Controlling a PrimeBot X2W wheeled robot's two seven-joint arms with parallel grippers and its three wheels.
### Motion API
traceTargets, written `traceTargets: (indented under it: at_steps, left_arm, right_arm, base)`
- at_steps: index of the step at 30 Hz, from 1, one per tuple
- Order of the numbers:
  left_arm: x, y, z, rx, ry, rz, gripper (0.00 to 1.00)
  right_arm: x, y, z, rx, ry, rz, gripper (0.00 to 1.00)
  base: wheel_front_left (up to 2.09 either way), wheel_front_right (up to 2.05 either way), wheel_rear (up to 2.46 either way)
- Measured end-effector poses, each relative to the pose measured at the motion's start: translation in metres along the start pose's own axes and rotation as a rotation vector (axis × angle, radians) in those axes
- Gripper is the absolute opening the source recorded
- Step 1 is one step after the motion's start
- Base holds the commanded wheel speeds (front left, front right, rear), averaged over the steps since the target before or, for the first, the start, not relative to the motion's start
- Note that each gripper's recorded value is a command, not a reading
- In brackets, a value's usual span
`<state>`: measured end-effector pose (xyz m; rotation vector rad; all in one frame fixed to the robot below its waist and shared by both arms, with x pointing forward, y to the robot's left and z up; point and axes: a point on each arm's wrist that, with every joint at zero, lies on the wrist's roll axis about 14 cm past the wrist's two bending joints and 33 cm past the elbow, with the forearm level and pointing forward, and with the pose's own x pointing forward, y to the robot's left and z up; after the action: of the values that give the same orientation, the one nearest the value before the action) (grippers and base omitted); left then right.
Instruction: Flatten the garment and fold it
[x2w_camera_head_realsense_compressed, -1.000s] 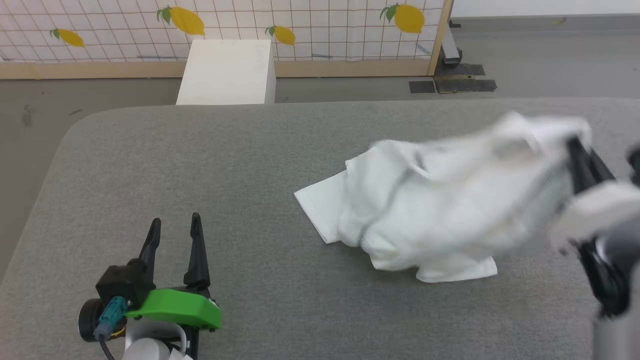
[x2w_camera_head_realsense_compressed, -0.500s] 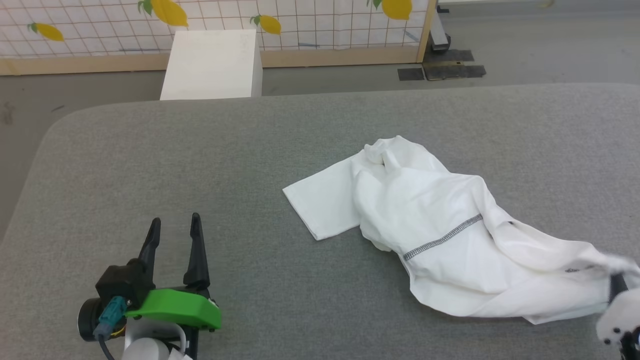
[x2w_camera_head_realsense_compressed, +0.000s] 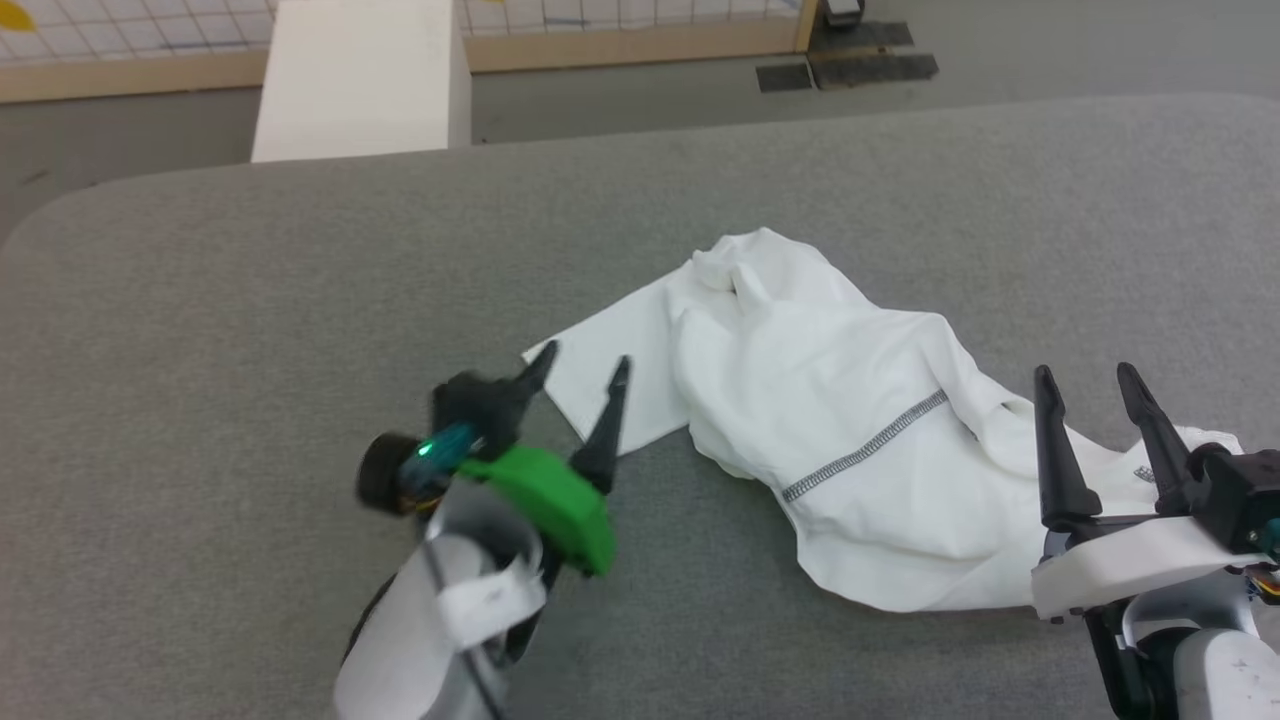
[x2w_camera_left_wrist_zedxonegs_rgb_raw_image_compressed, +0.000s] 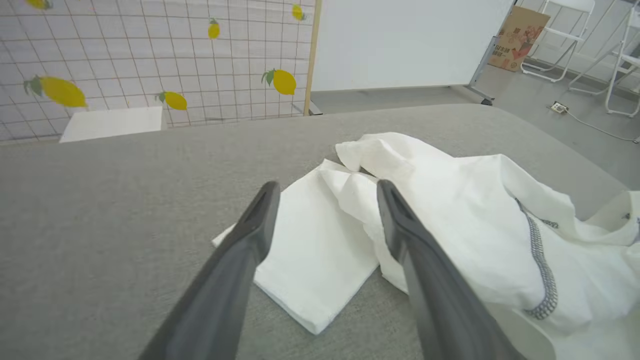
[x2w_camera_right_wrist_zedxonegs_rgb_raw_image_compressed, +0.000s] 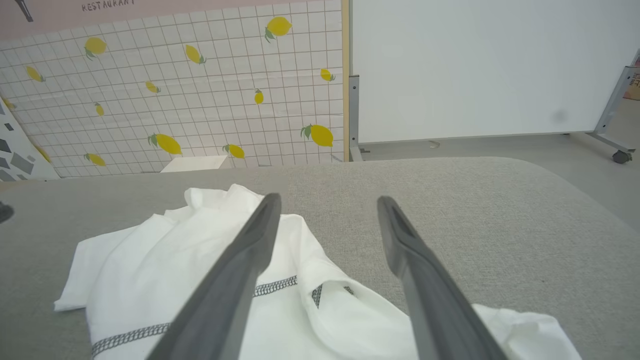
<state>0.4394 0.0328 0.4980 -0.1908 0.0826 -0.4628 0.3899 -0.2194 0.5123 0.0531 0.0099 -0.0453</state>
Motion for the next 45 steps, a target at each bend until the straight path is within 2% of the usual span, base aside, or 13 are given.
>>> traceTargets:
  at_steps: [6,15,16,17,22,29,37,45]
  left_arm:
    - [0.034,-0.032,-0.039,-0.017,0.244,-0.105,1.0]
    - [0.047,-0.046,-0.086,-0.096,0.514,-0.113,1.0]
    - [0.048,-0.049,-0.088,-0.102,0.522,-0.121,0.48]
    - [0.05,-0.05,-0.087,-0.109,0.521,-0.126,0.0]
    - [0.054,-0.05,-0.075,-0.122,0.458,-0.125,0.0]
    - [0.047,0.003,-0.031,-0.149,0.206,0.066,0.0]
    - [-0.037,0.102,-0.017,-0.161,0.087,0.418,0.0]
    - [-0.138,0.149,-0.049,-0.165,0.245,0.69,0.0]
  right_arm:
    - [-0.003,-0.005,-0.013,0.006,0.036,-0.017,1.0]
    - [-0.009,-0.02,-0.026,0.021,0.073,-0.064,1.0]
    - [-0.009,-0.022,-0.027,0.021,0.073,-0.069,1.0]
    - [-0.01,-0.023,-0.028,0.022,0.076,-0.073,1.0]
    - [-0.011,-0.024,-0.029,0.025,0.079,-0.077,1.0]
    - [-0.005,-0.016,-0.021,0.025,0.052,-0.049,1.0]
    - [0.003,0.006,-0.01,0.019,0.03,0.018,1.0]
    - [0.007,0.032,-0.01,0.025,0.053,0.092,1.0]
  base:
    - [0.0,0.0,0.0]
    - [0.0,0.0,0.0]
    - [0.0,0.0,0.0]
    - [0.0,0.0,0.0]
    - [0.0,0.0,0.0]
    - [0.0,0.0,0.0]
    - [0.0,0.0,0.0]
    - [0.0,0.0,0.0]
